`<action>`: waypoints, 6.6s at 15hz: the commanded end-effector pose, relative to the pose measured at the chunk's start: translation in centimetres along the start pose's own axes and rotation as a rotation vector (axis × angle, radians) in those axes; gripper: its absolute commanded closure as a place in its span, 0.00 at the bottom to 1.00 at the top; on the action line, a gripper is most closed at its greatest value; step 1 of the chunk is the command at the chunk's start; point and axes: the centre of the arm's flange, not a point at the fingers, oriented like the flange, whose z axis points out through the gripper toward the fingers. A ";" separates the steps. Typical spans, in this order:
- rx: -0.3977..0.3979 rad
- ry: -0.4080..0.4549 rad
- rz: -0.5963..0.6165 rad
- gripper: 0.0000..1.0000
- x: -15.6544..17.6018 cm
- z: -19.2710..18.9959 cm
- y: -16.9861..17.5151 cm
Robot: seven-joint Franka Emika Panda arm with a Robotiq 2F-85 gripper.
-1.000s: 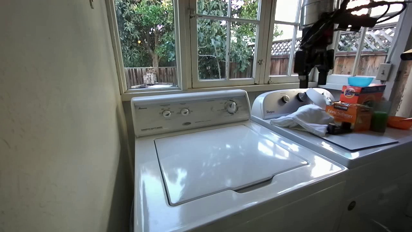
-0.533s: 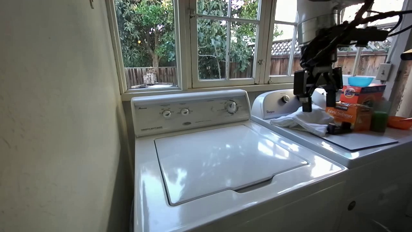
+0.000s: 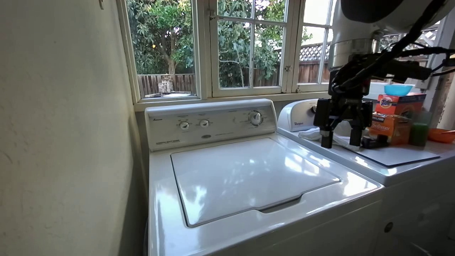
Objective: Open the washing machine on the left.
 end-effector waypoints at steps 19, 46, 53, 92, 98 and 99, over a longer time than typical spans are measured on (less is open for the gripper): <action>-0.112 -0.044 0.199 0.00 1.6 10.7 -1.6; -0.070 0.070 0.147 1.00 3.4 17.9 -6.0; -0.096 0.104 0.112 1.00 4.0 19.4 -6.2; -0.129 0.012 0.508 1.00 12.4 18.5 -5.7; -0.118 0.017 0.447 1.00 10.2 18.4 -5.4; -0.100 0.027 0.439 1.00 9.3 17.8 -5.2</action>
